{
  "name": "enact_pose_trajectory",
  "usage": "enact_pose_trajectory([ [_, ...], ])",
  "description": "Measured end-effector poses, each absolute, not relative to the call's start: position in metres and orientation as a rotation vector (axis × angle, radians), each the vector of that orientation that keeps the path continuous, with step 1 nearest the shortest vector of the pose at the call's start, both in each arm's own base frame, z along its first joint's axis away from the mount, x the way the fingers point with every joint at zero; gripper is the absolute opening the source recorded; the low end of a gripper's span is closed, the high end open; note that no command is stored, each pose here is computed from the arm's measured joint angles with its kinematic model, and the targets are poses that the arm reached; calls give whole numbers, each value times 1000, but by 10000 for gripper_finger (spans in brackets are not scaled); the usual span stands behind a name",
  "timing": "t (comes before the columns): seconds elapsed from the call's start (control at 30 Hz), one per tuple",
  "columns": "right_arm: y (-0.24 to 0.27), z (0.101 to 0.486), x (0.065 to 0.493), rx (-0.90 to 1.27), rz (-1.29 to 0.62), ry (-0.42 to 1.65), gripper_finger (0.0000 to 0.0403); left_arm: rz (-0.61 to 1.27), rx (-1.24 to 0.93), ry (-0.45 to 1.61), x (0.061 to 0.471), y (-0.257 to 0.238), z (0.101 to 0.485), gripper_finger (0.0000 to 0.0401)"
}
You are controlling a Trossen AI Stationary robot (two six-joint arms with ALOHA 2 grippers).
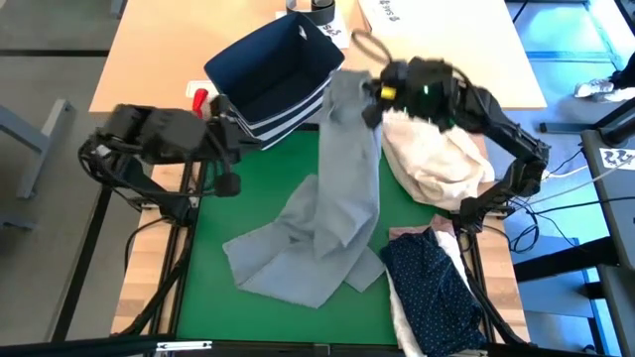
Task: Fold laundry
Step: Fold the blue jeans
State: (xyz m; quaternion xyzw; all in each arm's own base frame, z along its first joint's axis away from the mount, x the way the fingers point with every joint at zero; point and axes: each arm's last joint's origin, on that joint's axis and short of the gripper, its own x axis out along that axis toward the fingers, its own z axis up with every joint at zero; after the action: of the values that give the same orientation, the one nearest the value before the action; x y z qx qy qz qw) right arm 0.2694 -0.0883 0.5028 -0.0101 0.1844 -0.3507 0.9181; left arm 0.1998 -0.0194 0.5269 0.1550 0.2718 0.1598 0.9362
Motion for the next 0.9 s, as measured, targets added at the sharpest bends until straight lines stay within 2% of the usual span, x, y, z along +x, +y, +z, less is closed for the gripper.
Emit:
enact_pose_trajectory([
  [0.23, -193, 478, 252, 98, -890, 462, 24, 407, 310, 664, 224, -3, 498, 0],
  [0.57, -353, 391, 223, 258, -938, 583, 24, 503, 218, 642, 244, 26, 482, 0],
  [0.8, -426, 328, 202, 322, -968, 579, 25, 553, 122, 658, 251, 39, 468, 0],
  [0.9, -443, 307, 196, 331, -1010, 592, 38, 575, 108, 658, 251, 42, 466, 0],
])
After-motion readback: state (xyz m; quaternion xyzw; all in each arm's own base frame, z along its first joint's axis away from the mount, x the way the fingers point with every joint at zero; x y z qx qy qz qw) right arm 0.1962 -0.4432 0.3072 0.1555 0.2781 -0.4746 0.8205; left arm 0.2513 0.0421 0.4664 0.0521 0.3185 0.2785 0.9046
